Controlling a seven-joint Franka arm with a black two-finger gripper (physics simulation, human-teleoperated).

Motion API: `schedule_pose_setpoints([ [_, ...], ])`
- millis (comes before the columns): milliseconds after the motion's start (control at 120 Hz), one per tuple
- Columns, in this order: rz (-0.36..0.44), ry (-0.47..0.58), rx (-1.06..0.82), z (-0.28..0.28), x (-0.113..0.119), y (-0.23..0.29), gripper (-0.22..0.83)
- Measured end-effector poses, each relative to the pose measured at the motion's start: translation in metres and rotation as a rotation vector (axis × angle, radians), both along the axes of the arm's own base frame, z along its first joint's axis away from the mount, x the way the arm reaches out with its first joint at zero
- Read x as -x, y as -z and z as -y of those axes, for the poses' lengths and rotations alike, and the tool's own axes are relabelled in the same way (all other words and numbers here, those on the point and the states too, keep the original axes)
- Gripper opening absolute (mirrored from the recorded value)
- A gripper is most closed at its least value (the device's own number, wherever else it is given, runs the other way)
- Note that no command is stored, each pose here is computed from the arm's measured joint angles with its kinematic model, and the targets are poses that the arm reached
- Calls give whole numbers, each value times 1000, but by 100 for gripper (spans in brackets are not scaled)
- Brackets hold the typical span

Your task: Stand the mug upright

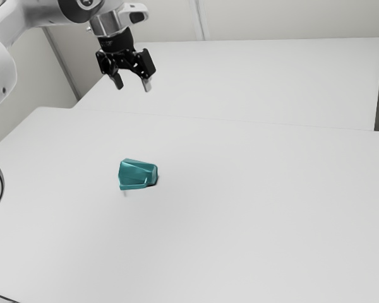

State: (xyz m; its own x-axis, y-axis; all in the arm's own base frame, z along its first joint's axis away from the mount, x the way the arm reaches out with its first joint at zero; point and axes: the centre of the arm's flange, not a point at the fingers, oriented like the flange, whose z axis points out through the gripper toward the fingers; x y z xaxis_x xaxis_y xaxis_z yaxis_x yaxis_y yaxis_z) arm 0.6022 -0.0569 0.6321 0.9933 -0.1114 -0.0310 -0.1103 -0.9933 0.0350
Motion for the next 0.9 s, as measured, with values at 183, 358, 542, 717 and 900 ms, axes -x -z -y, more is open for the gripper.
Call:
schedule_pose_setpoints([
  [183,-18,-44,20,-26,1,2,61],
  [358,-43,-150,83,-84,4,3,61],
  [542,-83,-246,157,-133,10,19,62],
  [717,-148,-350,300,-185,23,52,62],
  [900,-192,-397,446,-220,33,89,62],
])
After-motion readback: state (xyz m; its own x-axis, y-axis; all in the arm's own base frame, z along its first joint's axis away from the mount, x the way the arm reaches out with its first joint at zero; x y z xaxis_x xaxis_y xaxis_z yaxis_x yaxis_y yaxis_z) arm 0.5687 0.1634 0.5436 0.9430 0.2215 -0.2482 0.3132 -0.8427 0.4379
